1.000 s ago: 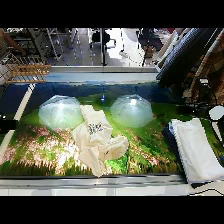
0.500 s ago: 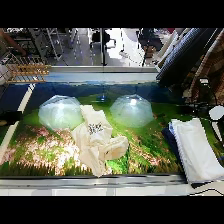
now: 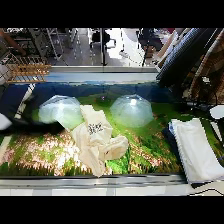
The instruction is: Fold the clothes and pants, and hang the long-sleeved shirts on hangers.
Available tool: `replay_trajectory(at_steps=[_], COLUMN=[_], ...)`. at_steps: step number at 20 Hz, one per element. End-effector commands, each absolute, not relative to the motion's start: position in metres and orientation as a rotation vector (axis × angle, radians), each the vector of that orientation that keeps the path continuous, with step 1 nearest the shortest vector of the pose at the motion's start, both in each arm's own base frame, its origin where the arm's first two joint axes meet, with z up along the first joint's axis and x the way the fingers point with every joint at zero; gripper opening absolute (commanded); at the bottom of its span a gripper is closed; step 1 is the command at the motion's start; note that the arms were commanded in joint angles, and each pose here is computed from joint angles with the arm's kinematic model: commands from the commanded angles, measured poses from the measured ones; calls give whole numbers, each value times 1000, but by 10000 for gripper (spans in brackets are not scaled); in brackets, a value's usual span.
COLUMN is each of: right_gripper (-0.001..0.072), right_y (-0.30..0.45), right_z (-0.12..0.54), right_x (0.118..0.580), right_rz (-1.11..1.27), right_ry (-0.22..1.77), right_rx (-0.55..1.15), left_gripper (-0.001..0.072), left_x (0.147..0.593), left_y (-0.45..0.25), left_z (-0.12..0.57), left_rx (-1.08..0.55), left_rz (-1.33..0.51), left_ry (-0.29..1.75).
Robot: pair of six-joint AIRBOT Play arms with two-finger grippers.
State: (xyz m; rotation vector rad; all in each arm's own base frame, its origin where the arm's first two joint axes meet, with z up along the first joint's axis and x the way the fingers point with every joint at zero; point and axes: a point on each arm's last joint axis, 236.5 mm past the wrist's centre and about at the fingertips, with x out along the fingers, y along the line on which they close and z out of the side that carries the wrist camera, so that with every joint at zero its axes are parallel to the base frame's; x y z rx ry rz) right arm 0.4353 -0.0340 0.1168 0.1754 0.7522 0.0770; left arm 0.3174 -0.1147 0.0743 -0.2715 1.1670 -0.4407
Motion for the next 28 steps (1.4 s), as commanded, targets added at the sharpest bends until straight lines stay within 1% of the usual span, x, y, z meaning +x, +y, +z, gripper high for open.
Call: replay_trajectory(at_steps=[1,2,3,4,5,6,7,10,11,12,13,14,15,17,18,20,22,23,26,28], right_gripper=[455,513,514,518,533,606,634,634,633,629,588,564,564,563,564,568,583,582,573,566], right_y=[-7,19,44,63,75,86,97,133,145,157,169,182,192,202,203,211,217,217,217,218], right_z=[98,81,67,54,41,23,6,-43,-54,-64,-69,-69,-64,-52,-47,-40,-35,-36,-49,-69], right_x=[414,391,367,354,354,350,346,330,328,329,334,339,346,366,372,359,338,337,336,328], right_rz=[212,401,587,722,775,832,877,1010,1055,1070,1068,1050,1011,824,764,799,874,875,805,744], right_ry=[873,965,1040,1069,1070,1105,1147,1260,1262,1256,1241,1226,1226,1273,1292,1339,1396,1402,1470,1550], right_rx=[163,80,50,28,11,-40,-78,-198,-237,-258,-250,-185,-79,256,372,431,424,426,482,471], left_gripper=[645,645,654,654,654,654,654,644,539,296,6,7,7,6,5,5,4,5,5,5], left_x=[232,213,197,190,185,185,185,182,183,187,193,198,204,212,216,232,254,261,265,262], left_y=[-204,-218,-229,-237,-248,-261,-274,-288,-289,-289,-288,-288,-287,-277,-266,-228,-178,-155,-108,-97], left_z=[11,-5,-20,-29,-36,-39,-44,-75,-85,-90,-90,-84,-73,-35,-14,24,51,61,75,76], left_rx=[-189,-174,-150,-131,-123,-152,-192,-283,-310,-319,-320,-327,-341,-377,-389,-399,-420,-450,-499,-505], left_rz=[-705,-730,-748,-761,-780,-791,-794,-726,-693,-674,-666,-671,-678,-712,-725,-678,-564,-508,-400,-384], left_ry=[1342,1385,1423,1440,1449,1447,1456,1556,1585,1583,1563,1541,1511,1457,1425,1326,1206,1156,1096,1098])
